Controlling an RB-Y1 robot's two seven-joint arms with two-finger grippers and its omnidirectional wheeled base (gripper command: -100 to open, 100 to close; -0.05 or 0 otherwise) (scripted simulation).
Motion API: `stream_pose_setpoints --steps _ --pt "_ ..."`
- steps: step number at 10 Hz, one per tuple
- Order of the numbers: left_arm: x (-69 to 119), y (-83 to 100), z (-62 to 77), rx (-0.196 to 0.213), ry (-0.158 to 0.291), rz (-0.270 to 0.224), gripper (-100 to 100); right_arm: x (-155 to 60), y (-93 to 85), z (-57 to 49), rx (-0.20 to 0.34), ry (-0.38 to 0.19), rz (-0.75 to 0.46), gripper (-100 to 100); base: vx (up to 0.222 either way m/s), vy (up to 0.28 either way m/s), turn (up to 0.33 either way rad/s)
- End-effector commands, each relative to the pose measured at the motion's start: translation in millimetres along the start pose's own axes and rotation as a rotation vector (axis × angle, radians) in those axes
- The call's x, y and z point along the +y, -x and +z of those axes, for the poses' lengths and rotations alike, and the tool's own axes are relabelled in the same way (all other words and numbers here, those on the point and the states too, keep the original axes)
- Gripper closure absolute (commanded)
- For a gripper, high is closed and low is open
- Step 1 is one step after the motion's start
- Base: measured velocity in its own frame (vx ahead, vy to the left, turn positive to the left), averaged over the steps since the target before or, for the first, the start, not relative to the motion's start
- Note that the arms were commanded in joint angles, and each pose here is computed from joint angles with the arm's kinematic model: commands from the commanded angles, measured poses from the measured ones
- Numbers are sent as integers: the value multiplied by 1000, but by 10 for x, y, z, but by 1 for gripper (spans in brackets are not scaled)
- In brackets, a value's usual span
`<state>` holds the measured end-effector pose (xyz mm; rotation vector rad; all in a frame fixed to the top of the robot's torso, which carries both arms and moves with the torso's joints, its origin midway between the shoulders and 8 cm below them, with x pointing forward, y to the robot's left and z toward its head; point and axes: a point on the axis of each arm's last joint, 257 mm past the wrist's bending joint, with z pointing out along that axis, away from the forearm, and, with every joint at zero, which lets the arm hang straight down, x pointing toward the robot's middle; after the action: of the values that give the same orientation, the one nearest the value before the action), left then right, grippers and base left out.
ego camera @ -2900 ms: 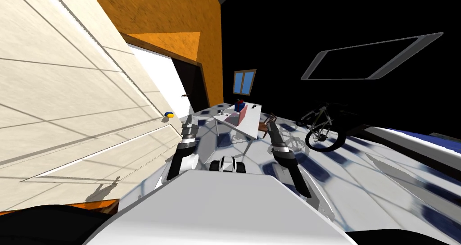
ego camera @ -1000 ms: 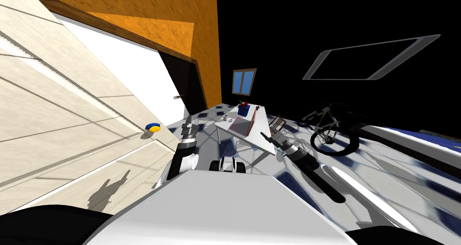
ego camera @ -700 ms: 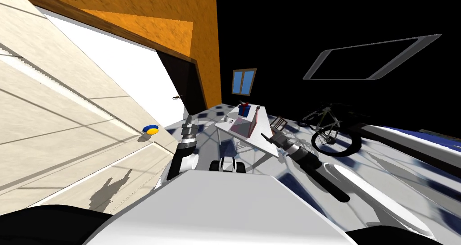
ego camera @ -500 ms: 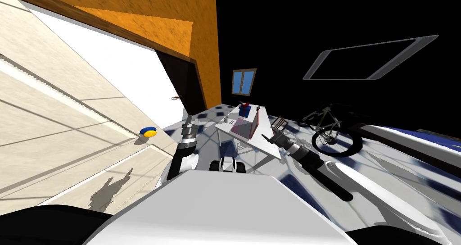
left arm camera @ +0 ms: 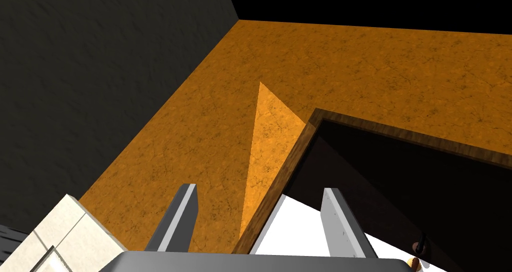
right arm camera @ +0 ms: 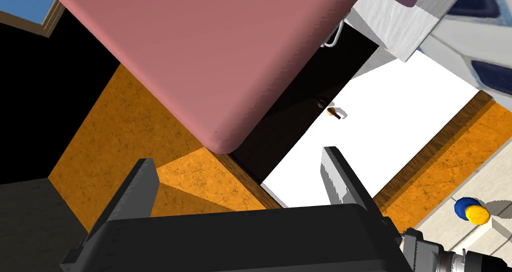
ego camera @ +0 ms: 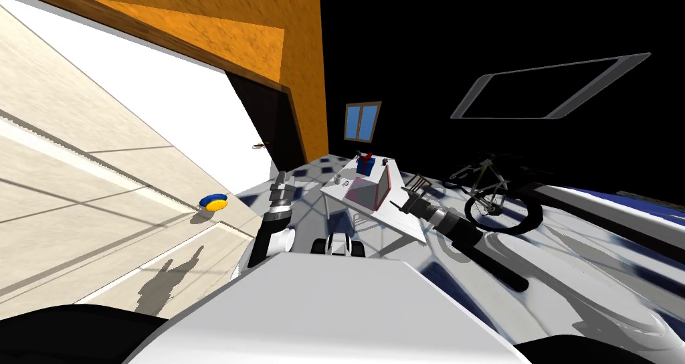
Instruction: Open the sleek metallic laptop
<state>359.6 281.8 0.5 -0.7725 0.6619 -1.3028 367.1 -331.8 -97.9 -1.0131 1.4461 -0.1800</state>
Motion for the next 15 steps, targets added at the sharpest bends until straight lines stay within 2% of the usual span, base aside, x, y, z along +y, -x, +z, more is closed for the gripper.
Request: stream_pose_setpoints --steps 1,2,4,5,8,15 --pt "0 0 0 0 0 0 0 -19 -47 12 32 37 -105 -100 63 56 -16" --pt "0 0 0 0 0 0 0 -29 -71 12 44 51 -150 -100 52 57 -23" --pt "0 0 0 0 0 0 0 -25 -59 18 38 44 -127 -100 14 17 -2" --pt "0 0 0 0 0 0 0 -25 -58 18 38 44 -127 100 0 0 0" --pt "0 0 0 0 0 0 0 -90 -153 -47 94 112 -211 100 73 136 -158" --pt "0 0 0 0 0 0 0 -117 -199 -35 148 236 -337 100 55 111 -101"
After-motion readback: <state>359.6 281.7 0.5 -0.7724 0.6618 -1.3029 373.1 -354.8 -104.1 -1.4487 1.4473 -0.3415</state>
